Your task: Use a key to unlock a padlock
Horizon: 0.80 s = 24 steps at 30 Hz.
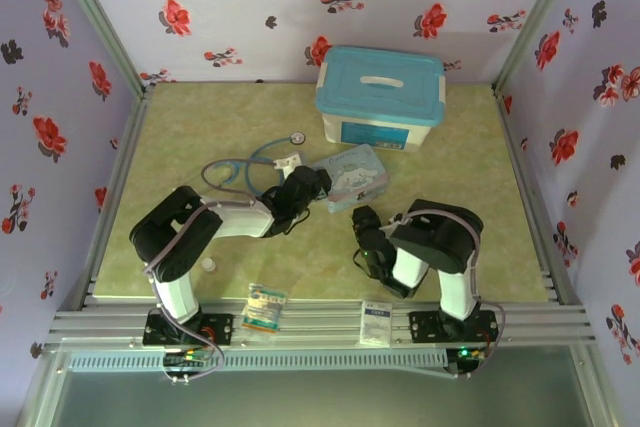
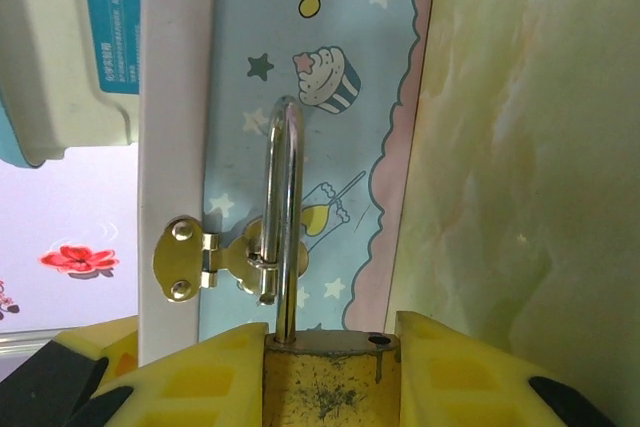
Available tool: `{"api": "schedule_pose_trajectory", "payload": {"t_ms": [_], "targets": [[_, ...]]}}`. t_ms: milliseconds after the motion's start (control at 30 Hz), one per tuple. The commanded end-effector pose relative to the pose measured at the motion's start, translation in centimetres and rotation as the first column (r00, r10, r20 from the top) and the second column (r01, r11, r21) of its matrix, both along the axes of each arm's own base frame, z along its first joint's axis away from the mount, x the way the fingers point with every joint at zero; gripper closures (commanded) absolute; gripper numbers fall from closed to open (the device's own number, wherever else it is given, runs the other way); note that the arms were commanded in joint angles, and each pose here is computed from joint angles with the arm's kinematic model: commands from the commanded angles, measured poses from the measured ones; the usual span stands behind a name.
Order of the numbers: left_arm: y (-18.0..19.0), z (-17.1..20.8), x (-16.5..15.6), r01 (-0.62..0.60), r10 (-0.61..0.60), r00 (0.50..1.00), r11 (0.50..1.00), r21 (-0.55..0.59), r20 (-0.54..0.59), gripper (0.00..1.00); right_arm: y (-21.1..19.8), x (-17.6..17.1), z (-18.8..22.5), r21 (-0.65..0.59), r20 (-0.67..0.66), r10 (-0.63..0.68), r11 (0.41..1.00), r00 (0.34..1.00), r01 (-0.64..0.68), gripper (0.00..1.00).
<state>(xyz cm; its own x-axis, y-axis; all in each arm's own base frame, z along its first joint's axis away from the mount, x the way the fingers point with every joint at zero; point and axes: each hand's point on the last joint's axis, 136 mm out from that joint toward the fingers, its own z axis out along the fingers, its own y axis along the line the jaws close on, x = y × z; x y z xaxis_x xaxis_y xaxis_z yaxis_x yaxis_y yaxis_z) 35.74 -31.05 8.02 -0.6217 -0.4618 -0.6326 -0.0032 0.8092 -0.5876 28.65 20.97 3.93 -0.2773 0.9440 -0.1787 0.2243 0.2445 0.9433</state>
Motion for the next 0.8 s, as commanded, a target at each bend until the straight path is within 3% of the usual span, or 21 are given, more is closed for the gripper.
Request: {"api": "schedule_pose_trajectory", "payload": {"t_ms": [0, 200, 467, 567, 767], "targets": [[6.9, -9.1, -2.9, -0.035, 0.102, 0.972, 0.954, 0.297, -0.212, 0.56, -5.5, -0.3, -4.9, -0.290, -0.145, -0.099, 0.956, 0.985, 0.053, 0.89], [7.8, -9.6, -2.9, -0.052, 0.120, 0.969, 0.953, 0.299, -0.216, 0.57, -7.9, 0.4, -3.9, -0.249, -0.113, -0.172, 0.958, 0.979, 0.140, 0.90], [7.4, -8.7, -2.3, -0.042, 0.101, 0.975, 0.957, 0.285, -0.196, 0.57, -4.7, 2.7, -1.9, -0.162, -0.023, -0.140, 0.978, 0.990, 0.135, 0.90], [6.7, -7.1, -1.7, -0.029, 0.085, 0.981, 0.953, 0.300, -0.174, 0.56, -4.4, 2.6, -0.9, -0.200, 0.026, -0.189, 0.961, 0.982, 0.190, 0.92], [6.4, -6.8, -1.2, -0.040, 0.092, 0.982, 0.956, 0.290, -0.167, 0.56, -3.2, 4.6, 1.2, -0.156, 0.120, -0.267, 0.946, 0.956, 0.284, 0.91]]}}
